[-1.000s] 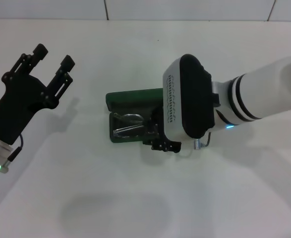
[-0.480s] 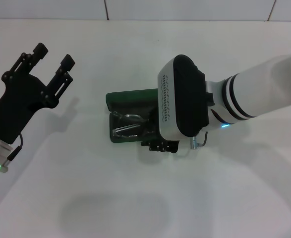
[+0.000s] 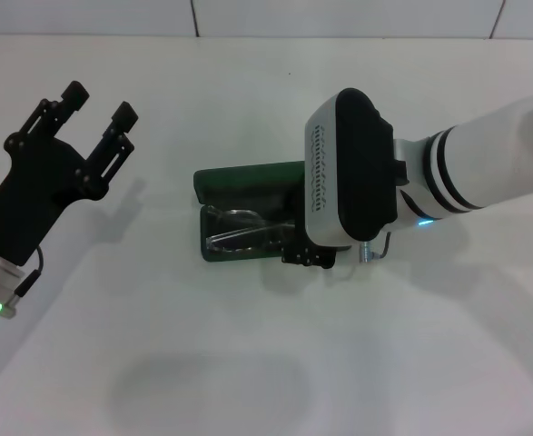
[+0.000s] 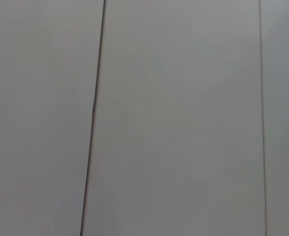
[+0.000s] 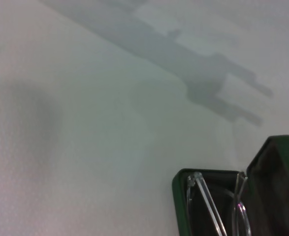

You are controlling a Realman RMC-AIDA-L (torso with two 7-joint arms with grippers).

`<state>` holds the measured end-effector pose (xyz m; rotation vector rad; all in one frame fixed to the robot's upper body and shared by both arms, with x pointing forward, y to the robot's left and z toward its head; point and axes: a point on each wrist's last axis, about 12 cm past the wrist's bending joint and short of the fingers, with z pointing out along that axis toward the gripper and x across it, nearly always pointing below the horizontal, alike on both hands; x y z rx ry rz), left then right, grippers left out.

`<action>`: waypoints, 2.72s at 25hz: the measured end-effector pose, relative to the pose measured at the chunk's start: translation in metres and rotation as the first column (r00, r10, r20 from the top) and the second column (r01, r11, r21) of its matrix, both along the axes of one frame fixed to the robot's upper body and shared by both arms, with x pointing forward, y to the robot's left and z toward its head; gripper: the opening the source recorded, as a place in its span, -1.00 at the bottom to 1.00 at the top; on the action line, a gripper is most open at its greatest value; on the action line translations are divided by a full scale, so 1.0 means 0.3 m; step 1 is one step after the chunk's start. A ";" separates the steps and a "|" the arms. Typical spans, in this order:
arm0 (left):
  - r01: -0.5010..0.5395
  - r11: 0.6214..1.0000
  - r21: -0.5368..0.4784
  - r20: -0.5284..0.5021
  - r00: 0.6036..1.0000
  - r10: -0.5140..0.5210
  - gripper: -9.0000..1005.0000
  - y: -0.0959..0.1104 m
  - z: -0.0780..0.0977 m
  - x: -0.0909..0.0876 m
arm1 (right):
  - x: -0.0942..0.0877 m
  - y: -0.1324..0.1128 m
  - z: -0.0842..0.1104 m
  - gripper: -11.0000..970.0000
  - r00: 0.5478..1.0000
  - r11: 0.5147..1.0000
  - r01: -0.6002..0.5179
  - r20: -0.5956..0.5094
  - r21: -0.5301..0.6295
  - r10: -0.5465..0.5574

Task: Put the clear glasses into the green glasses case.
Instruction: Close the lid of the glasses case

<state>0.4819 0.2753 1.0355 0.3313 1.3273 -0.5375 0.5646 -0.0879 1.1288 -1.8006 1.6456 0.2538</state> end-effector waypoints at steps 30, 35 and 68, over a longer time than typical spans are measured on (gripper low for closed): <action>-0.022 1.000 0.000 0.008 1.000 0.022 0.33 0.000 -0.001 -0.003 | -0.045 -0.335 0.113 -0.22 0.998 0.933 -0.025 -0.049 0.360 0.046; -0.067 0.997 0.027 0.032 0.997 0.066 0.33 0.003 -0.006 -0.009 | 0.004 -0.527 0.039 -0.22 0.993 0.813 0.112 -0.035 0.571 -0.112; 0.374 0.907 0.196 -0.458 0.852 -0.252 0.33 -0.318 0.055 0.370 | -0.033 -0.657 -0.007 0.28 0.997 0.585 0.080 -0.079 0.807 -0.027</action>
